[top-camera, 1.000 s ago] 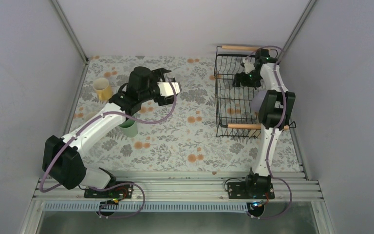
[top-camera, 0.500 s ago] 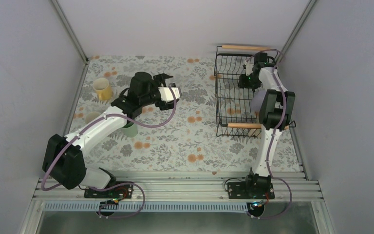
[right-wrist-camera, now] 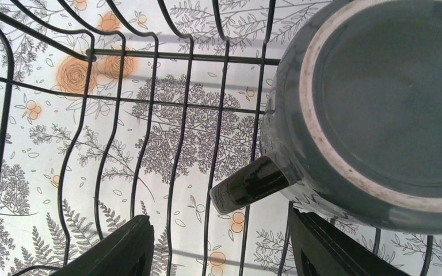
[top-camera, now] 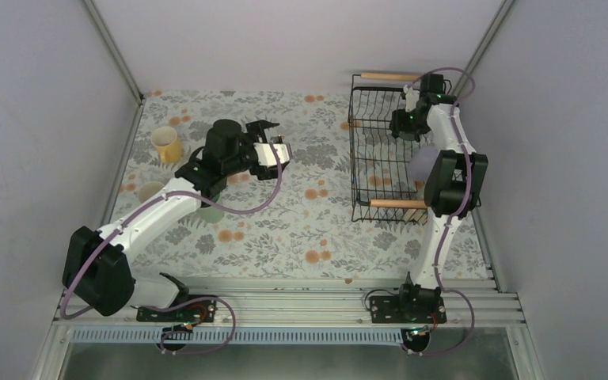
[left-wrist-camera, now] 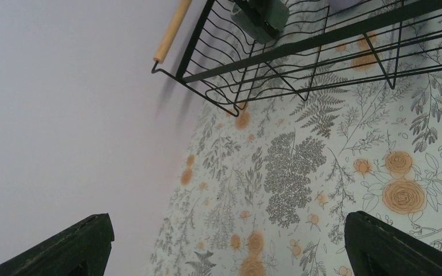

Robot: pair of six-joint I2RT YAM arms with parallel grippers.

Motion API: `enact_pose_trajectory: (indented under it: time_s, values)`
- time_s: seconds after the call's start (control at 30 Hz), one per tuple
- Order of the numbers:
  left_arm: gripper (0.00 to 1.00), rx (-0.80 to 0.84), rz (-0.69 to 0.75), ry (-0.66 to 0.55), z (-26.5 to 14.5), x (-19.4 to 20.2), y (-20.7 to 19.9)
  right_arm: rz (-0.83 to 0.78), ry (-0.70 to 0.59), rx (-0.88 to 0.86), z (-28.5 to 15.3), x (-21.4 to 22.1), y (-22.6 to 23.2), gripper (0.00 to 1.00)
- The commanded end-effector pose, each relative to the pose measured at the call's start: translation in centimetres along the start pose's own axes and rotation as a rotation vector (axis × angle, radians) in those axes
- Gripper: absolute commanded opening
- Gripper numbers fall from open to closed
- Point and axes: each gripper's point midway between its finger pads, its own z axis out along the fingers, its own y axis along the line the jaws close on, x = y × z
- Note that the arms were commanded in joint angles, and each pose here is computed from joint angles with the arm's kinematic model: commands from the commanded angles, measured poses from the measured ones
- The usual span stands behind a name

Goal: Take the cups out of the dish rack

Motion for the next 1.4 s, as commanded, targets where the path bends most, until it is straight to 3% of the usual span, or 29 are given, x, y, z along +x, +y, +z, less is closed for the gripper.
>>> enact_pose_trajectory:
  time_s: [0.0,0.27,0.57,0.67,0.77,0.9,1.17,1.37]
  values:
    - [1.00,-0.012,0.000,-0.042,-0.8,-1.2,0.4,-0.015,-0.063,-0.008,-1.3,-1.9,0.8,0.62]
    - [1.00,-0.010,-0.002,-0.029,-1.4,-1.0,0.2,-0.001,-0.034,-0.136,1.1,-1.3,2.4,0.60]
    - [1.00,-0.005,-0.006,-0.041,-1.6,-1.1,-0.1,-0.011,-0.071,-0.118,1.8,-1.0,2.2,0.55]
    - [1.00,-0.002,-0.009,-0.048,-1.6,-1.3,-0.1,-0.010,-0.086,-0.049,2.5,-0.8,1.0,0.50]
    - [1.00,-0.002,-0.008,-0.054,-1.7,-1.4,-0.1,0.006,-0.114,0.003,2.7,-0.9,0.0,0.34]
    - [1.00,-0.002,-0.007,-0.054,-1.6,-1.3,-0.2,0.010,-0.178,-0.017,1.7,-1.5,0.5,0.20]
    - [1.00,0.001,-0.009,-0.056,-1.7,-1.2,-0.4,-0.012,-0.203,-0.089,0.7,-1.9,1.9,0.04]
    - [1.00,-0.003,-0.006,-0.064,-1.9,-1.2,-0.7,-0.008,-0.211,-0.137,-1.2,-2.3,2.4,0.04]
